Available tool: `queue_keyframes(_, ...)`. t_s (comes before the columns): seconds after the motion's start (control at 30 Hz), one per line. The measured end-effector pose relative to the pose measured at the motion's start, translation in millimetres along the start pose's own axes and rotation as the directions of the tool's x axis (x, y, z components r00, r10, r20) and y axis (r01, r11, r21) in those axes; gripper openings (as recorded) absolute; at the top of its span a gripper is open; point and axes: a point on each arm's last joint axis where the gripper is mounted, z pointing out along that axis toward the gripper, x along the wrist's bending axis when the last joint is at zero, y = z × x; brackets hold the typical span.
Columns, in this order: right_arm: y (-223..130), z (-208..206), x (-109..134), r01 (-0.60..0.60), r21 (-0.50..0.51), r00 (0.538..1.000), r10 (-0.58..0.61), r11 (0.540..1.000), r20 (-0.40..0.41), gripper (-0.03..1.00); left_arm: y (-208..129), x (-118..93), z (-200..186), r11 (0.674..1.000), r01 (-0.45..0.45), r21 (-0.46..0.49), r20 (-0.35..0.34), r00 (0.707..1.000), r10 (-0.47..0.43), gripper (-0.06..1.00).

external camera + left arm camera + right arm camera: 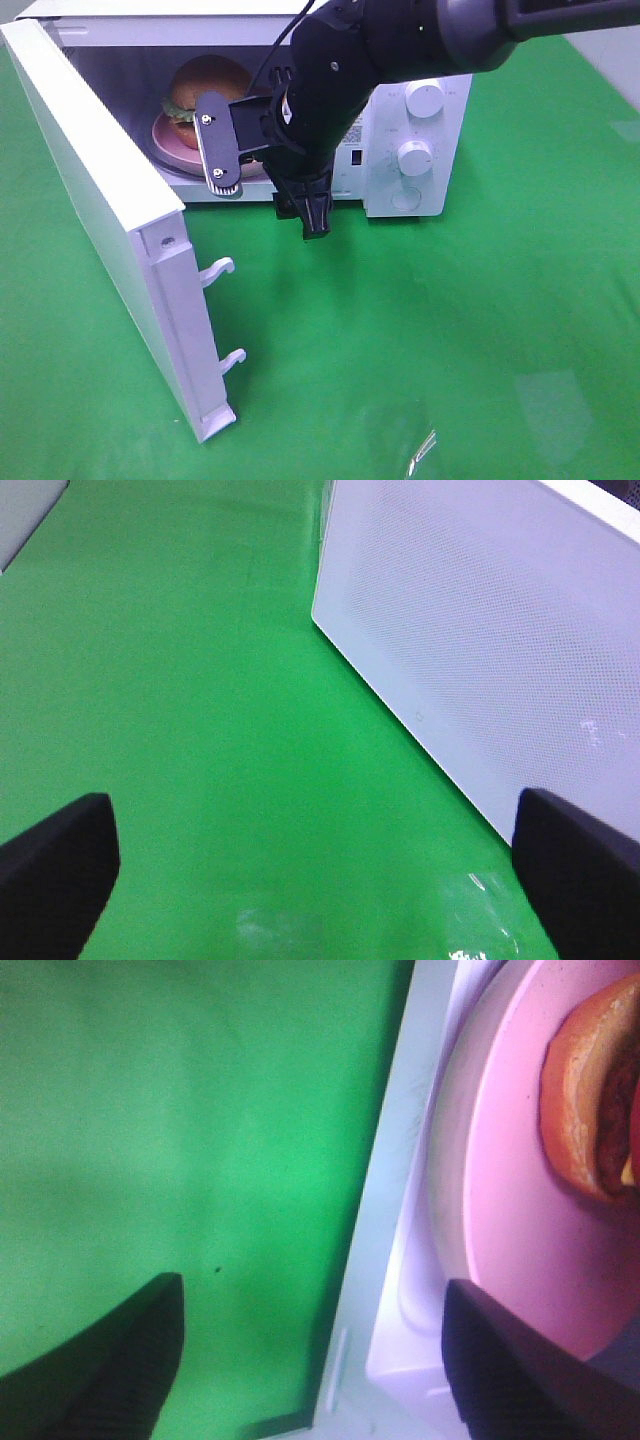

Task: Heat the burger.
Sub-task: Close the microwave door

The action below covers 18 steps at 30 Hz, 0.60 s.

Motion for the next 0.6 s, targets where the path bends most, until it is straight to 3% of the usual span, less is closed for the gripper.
queue_keyframes(0.33, -13, -32, 20, -0.093, -0.006, 0.996, 0.093, 0.996, -0.008, 0.7, 0, 0, 0, 1.0, 0.0, 0.0, 0.0, 1.0, 0.0, 0.99)
queue_keyframes(0.6, -29, -60, 46, -0.338, 0.015, 0.94, 0.338, 0.941, -0.046, 0.7, 0, 0, 0, 1.0, 0.0, 0.0, 0.0, 1.0, 0.0, 0.99)
